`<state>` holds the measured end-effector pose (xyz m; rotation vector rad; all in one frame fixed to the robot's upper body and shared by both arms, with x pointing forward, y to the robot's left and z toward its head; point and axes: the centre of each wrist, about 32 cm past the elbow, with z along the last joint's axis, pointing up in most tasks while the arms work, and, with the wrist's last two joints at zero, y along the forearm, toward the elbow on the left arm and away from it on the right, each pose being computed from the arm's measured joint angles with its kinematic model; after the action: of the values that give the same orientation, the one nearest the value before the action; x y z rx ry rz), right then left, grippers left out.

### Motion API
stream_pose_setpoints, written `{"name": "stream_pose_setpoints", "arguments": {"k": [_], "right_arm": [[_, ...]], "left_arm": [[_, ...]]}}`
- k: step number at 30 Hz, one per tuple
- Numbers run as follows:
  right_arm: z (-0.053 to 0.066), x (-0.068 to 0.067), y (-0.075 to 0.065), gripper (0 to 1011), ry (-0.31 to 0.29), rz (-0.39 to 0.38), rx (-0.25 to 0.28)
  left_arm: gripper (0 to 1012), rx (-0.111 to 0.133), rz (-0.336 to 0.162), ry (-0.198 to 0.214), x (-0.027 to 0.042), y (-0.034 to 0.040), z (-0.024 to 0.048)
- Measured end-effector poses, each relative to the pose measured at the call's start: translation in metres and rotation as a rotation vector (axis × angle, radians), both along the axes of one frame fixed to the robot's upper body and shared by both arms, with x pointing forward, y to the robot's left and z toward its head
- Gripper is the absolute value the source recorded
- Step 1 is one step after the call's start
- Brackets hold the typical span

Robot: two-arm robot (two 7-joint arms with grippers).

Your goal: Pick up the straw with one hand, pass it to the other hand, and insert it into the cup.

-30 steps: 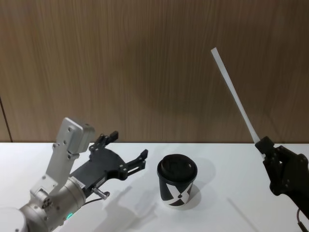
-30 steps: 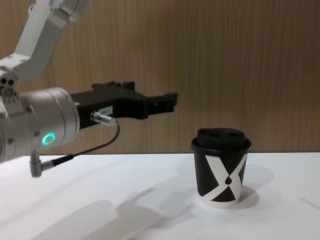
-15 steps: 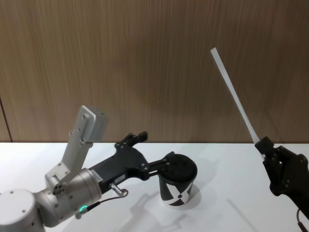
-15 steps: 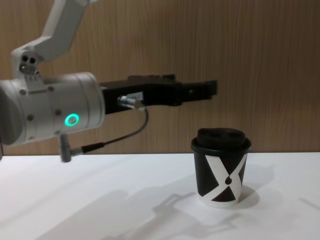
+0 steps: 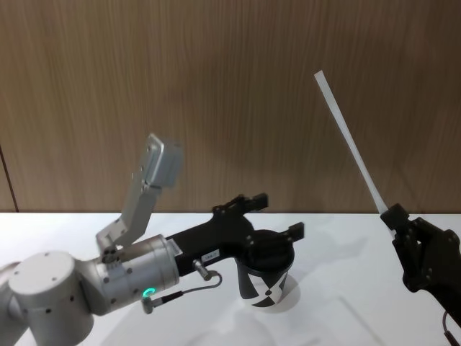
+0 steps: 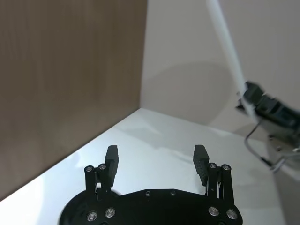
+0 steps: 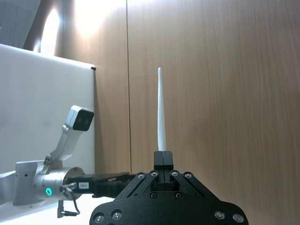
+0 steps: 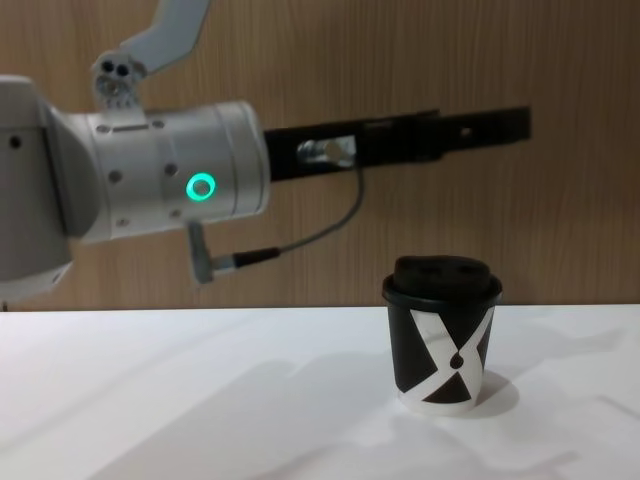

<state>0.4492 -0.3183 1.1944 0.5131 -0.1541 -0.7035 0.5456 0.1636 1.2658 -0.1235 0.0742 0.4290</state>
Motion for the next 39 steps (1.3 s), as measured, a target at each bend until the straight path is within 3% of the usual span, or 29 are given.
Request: {"name": "stream_pose_setpoints", "arguments": {"k": [7, 10, 13, 14, 20, 32, 39], "right_arm": [[0.0, 0.0, 0.0, 0, 0.0, 0.0, 0.0], [0.0, 0.0, 0.0, 0, 0.0, 0.0, 0.0], [0.0, 0.0, 0.0, 0, 0.0, 0.0, 0.0], [0.0, 0.0, 0.0, 0, 0.0, 0.0, 0.0], [0.0, 0.0, 0.0, 0, 0.0, 0.0, 0.0], [0.0, 0.0, 0.0, 0, 0.0, 0.0, 0.0], [0.0, 0.0, 0.0, 0, 0.0, 0.0, 0.0]], "left_arm": [[1003, -0.064, -0.086, 0.043, 0.0092, -0.0071, 0.0085], [1003, -0.106, -0.125, 0.068, 0.0146, -0.0085, 0.0126], [1003, -0.121, -0.136, 0.076, 0.0165, -0.0085, 0.0138], [1003, -0.152, -0.157, 0.092, 0.0202, -0.0077, 0.0157], [1003, -0.207, -0.193, 0.123, 0.028, -0.0048, 0.017], [1003, -0.282, -0.28, 0.172, 0.0396, -0.002, 0.0143], [1003, -0.319, -0.341, 0.19, 0.0436, -0.0068, 0.0139]]}}
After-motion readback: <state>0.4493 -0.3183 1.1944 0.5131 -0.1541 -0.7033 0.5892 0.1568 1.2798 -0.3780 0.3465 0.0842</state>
